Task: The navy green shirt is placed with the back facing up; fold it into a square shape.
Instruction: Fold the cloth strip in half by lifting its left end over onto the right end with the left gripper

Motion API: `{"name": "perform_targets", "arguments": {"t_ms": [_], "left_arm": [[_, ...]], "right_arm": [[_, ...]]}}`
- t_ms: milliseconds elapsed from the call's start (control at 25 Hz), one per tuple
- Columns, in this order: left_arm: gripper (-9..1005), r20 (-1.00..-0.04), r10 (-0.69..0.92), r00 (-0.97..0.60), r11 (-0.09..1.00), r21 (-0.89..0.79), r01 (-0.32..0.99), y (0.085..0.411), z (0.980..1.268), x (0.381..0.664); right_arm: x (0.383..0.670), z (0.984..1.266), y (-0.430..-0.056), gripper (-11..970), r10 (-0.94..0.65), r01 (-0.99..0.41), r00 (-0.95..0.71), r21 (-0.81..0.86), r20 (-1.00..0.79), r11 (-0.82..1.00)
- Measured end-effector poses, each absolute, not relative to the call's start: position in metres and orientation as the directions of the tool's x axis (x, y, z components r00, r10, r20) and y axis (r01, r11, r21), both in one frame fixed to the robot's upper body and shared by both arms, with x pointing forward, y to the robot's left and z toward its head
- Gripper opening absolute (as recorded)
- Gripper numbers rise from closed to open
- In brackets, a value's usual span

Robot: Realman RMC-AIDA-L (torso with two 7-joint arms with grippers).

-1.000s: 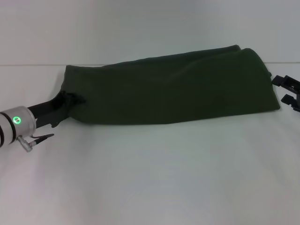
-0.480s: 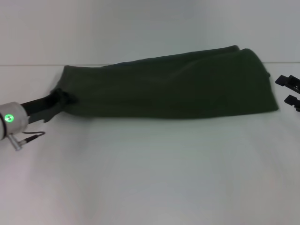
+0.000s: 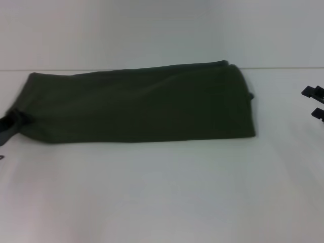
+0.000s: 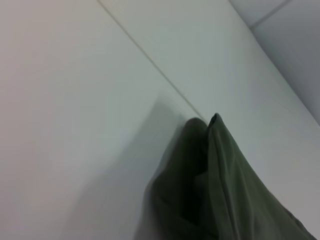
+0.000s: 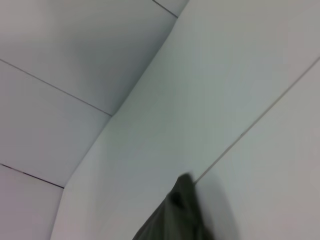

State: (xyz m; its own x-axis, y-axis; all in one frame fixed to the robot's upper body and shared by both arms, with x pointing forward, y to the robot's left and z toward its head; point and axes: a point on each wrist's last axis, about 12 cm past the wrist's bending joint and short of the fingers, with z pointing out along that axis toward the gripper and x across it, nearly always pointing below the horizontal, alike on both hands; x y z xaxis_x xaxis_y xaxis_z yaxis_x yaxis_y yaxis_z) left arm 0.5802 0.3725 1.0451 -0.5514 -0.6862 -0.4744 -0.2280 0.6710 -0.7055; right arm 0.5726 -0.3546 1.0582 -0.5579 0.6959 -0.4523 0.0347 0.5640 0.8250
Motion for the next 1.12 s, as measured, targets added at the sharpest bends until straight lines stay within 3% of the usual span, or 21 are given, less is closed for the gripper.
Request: {"name": "perform_targets", "arguments": {"t_ms": [240, 600, 840, 1120], "left_arm": [[53, -0.509, -0.675, -0.535, 0.695, -0.682, -0.228, 0.388, 1.053, 0.581], [54, -0.51, -0.64, -0.575, 0.637, -0.77, -0.026, 0.36, 1.086, 0.594], [54, -0.532, -0.561, -0.635, 0.56, -0.808, 0.183, 0.319, 1.129, 0.617], [54, -0.588, -0.419, -0.692, 0.498, -0.786, 0.366, 0.237, 1.157, 0.643]], "right_arm": [[0.572, 1.057, -0.353, 930, 0.699, 0.038, -0.558, 0.828, -0.447, 0.559], [0.571, 1.055, -0.352, 929, 0.694, 0.038, -0.564, 0.826, -0.447, 0.563], [0.571, 1.055, -0.351, 929, 0.689, 0.035, -0.569, 0.824, -0.449, 0.566], [0.575, 1.056, -0.345, 928, 0.681, 0.024, -0.576, 0.823, -0.452, 0.567]]}}
